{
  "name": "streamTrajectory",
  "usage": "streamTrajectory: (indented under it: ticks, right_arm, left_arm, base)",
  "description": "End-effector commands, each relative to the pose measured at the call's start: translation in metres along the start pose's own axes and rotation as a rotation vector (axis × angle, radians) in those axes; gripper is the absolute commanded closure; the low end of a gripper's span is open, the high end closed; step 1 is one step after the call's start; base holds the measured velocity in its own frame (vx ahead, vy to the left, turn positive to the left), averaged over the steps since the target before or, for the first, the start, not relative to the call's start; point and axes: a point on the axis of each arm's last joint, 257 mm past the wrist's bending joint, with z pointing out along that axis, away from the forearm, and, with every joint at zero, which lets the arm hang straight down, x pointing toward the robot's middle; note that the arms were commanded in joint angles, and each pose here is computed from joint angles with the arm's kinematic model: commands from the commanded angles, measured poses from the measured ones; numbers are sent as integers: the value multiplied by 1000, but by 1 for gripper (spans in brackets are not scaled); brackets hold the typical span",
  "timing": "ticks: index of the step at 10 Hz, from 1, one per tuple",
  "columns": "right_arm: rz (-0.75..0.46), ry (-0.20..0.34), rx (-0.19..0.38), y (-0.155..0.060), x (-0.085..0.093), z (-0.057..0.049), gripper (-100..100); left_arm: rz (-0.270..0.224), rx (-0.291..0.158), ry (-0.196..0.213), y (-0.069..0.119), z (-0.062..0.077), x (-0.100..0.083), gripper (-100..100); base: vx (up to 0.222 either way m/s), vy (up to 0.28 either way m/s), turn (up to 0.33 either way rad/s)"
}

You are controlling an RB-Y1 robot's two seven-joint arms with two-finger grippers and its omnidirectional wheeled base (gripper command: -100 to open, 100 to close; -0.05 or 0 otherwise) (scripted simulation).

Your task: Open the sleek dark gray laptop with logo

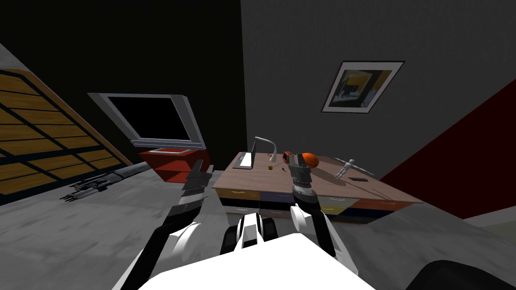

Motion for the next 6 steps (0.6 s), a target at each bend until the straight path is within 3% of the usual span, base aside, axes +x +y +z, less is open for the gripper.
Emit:
streamTrajectory:
  ticks: [1,6]
  right_arm:
    - [0,0,0,0,0,0,0]
    - [0,0,0,0,0,0,0]
  left_arm:
    - [31,-28,55,16,8,12,-100]
    - [85,-86,141,50,26,37,-100]
  base:
    - [-101,-106,-61]
    - [-92,-136,-68]
